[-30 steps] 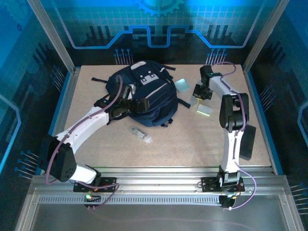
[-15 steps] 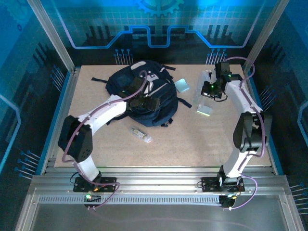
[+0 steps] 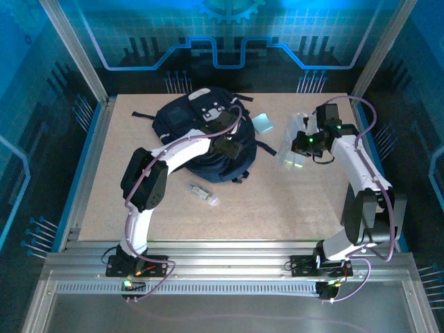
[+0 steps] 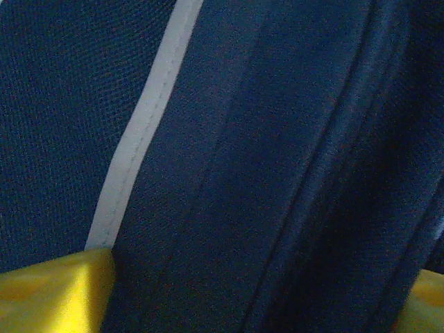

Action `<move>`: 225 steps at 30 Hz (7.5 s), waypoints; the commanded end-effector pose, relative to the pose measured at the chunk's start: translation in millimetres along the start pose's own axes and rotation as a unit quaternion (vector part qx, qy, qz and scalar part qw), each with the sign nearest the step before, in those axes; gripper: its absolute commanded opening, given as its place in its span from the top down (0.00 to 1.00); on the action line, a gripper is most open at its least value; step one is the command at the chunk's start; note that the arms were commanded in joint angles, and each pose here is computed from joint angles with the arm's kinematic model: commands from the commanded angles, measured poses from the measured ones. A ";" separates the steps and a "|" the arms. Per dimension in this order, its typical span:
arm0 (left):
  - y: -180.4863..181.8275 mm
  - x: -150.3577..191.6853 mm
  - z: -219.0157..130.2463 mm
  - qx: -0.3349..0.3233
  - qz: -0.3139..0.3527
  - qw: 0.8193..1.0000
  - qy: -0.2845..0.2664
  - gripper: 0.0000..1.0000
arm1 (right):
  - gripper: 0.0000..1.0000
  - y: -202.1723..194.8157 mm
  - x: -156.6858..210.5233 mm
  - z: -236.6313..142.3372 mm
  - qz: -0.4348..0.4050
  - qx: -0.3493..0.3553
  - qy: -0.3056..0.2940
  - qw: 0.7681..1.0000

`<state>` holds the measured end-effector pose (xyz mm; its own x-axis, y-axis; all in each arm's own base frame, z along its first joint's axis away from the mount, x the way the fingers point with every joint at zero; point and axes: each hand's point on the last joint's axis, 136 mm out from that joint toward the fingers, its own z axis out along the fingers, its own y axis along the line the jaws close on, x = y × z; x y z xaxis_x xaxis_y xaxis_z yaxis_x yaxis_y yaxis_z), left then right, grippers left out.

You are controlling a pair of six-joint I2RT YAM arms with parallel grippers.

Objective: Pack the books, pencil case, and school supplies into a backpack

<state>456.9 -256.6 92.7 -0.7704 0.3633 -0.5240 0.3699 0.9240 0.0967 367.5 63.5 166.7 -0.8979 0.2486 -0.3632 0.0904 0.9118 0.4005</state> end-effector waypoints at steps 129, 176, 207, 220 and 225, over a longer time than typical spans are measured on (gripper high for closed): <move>153.9 -33.4 -167.8 0.086 -0.251 0.955 -0.135 1.00 | 0.06 65.1 62.6 85.1 -0.164 0.151 0.014 0.975; -5.0 -60.6 -160.9 0.238 -0.171 0.949 -0.116 1.00 | 0.02 -233.1 118.8 -0.5 0.311 0.231 0.023 0.921; 3.9 -61.1 -164.7 0.223 -0.167 0.952 -0.129 1.00 | 0.24 -244.9 106.3 9.1 0.269 0.263 0.033 0.926; 29.2 -81.6 -169.5 0.220 -0.192 0.942 -0.168 1.00 | 0.46 -152.3 46.9 -21.4 0.195 0.144 -0.042 0.969; 24.1 -85.5 -166.5 0.238 -0.205 0.934 -0.169 1.00 | 0.45 -68.9 12.8 -25.0 0.164 0.019 -0.088 0.982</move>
<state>431.5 -233.8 224.4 -0.8208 -0.0888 -0.5642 0.2271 0.8557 -0.4650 319.7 -47.6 122.4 -0.7331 0.5799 -0.3552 0.4829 0.8117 0.3286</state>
